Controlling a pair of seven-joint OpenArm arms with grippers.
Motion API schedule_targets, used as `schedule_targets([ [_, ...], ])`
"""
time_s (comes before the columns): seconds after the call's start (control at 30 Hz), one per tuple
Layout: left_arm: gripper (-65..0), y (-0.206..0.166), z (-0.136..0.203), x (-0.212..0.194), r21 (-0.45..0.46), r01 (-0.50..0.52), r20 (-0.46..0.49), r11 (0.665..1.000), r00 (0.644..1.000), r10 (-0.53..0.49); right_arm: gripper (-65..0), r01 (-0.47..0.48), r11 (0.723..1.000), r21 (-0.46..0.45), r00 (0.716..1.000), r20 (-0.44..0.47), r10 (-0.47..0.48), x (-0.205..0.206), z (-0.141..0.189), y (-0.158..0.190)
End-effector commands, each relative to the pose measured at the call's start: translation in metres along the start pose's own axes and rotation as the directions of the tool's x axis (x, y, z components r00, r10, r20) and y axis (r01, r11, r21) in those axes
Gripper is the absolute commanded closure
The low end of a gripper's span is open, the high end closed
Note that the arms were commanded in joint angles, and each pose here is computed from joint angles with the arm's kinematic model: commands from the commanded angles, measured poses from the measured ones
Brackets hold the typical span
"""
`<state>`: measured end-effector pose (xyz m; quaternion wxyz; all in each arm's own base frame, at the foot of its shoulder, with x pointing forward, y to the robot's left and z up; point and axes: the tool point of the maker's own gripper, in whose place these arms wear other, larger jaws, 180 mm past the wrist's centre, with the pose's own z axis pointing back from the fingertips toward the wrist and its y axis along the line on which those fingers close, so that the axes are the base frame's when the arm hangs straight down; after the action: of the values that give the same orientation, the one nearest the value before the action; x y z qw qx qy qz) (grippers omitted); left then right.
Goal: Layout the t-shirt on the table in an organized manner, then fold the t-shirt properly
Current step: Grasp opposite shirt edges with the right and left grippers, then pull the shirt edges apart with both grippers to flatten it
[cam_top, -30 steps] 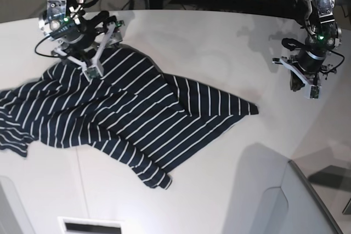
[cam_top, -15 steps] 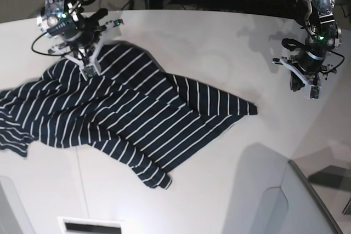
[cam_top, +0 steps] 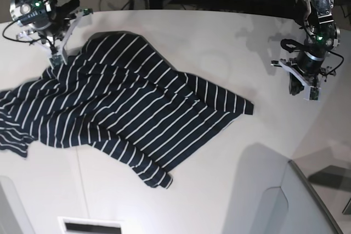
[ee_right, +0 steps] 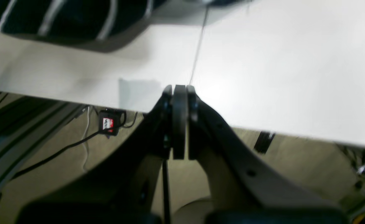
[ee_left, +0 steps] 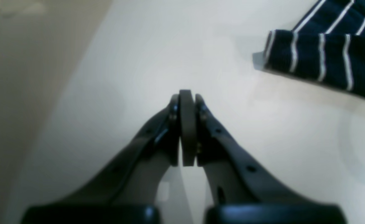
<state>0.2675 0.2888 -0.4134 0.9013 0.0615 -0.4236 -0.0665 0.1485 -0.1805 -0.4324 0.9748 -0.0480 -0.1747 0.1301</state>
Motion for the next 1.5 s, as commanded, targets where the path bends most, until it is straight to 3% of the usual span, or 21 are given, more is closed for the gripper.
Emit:
schedule_targets([
  [0.0, 0.0, -0.01, -0.002, 0.022, -0.031, 0.032, 0.063, 0.999, 0.998, -0.03, -0.8, -0.002, 1.0, 0.003, 1.0, 0.025, 0.002, 0.007, 0.001, 0.0],
  [0.07, 0.0, -0.035, -0.008, 0.028, -0.094, 0.057, 0.072, 0.994, 0.996, -0.05, -1.1, 0.006, 1.0, 0.0, 0.999, 0.052, -0.006, 0.02, -0.001, -0.004],
  [0.13, 0.0, -0.061, -0.015, 0.038, -0.151, 0.078, 0.093, 0.986, 0.994, -0.064, -5.9, 0.061, 0.998, 0.002, 0.995, 0.085, -0.061, 0.031, -0.003, -0.014],
  [0.2, 0.0, -0.085, -0.019, 0.048, -0.199, 0.085, 0.116, 0.976, 0.991, -0.063, -17.0, 0.188, 0.981, 0.039, 0.972, 0.137, -0.191, 0.039, -0.005, -0.031],
  [0.27, 0.0, -0.102, -0.023, 0.058, -0.226, 0.075, 0.136, 0.971, 0.99, -0.044, -29.4, 0.31, 0.948, 0.079, 0.931, 0.178, -0.319, 0.039, -0.007, -0.048],
  [0.3, -3.5, -0.109, -0.024, 0.064, -0.237, 0.067, 0.148, 0.969, 0.988, -0.033, -35.9, 0.37, 0.924, 0.095, 0.904, 0.191, -0.382, 0.036, -0.009, -0.058],
  [0.37, -23.7, -0.118, -0.029, 0.076, -0.249, 0.049, 0.168, 0.967, 0.986, -0.007, -46.8, 0.45, 0.885, 0.117, 0.861, 0.205, -0.465, 0.033, -0.014, -0.076],
  [0.43, -39.0, -0.124, -0.035, 0.086, -0.258, 0.027, 0.179, 0.966, 0.984, 0.02, -51.0, 0.501, 0.854, 0.144, 0.831, 0.196, -0.52, 0.031, -0.025, -0.084],
  [0.5, -47.2, -0.131, -0.044, 0.09, -0.269, 0.022, 0.174, 0.963, 0.984, 0.026, -50.9, 0.544, 0.822, 0.166, 0.803, 0.18, -0.568, 0.029, -0.037, -0.091],
  [0.6, -42.6, -0.148, -0.063, 0.075, -0.316, 0.047, 0.108, 0.948, 0.994, -0.014, -50.9, 0.623, 0.758, 0.193, 0.739, 0.171, -0.651, 0.032, -0.051, -0.11],
  [0.7, -29.3, -0.152, -0.08, 0.044, -0.335, 0.044, 0.009, 0.941, 0.999, -0.043, -50.9, 0.661, 0.721, 0.207, 0.703, 0.165, -0.692, 0.034, -0.058, -0.121],
  [0.9, -0.8, -0.145, -0.087, 0.01, -0.328, 0.012, -0.047, 0.945, 0.998, -0.029, -50.7, 0.665, 0.713, 0.222, 0.7, 0.145, -0.699, 0.035, -0.064, -0.118],
  [1.07, 0.0, -0.12, -0.083, -0.011, -0.294, 0.026, -0.078, 0.955, 0.996, -0.052, -50.7, 0.666, 0.699, 0.26, 0.704, 0.092, -0.704, 0.037, -0.069, -0.092],
  [1.3, 0.0, -0.088, -0.074, -0.042, -0.21, 0.045, -0.138, 0.977, 0.987, -0.075, -50.7, 0.514, 0.786, 0.344, 0.829, 0.037, -0.558, 0.05, -0.074, -0.044],
  [1.47, 0.0, -0.085, -0.067, -0.043, -0.21, 0.06, -0.13, 0.976, 0.988, -0.088, -50.7, 0.47, 0.799, 0.375, 0.858, 0.016, -0.513, 0.05, -0.071, -0.026],
])
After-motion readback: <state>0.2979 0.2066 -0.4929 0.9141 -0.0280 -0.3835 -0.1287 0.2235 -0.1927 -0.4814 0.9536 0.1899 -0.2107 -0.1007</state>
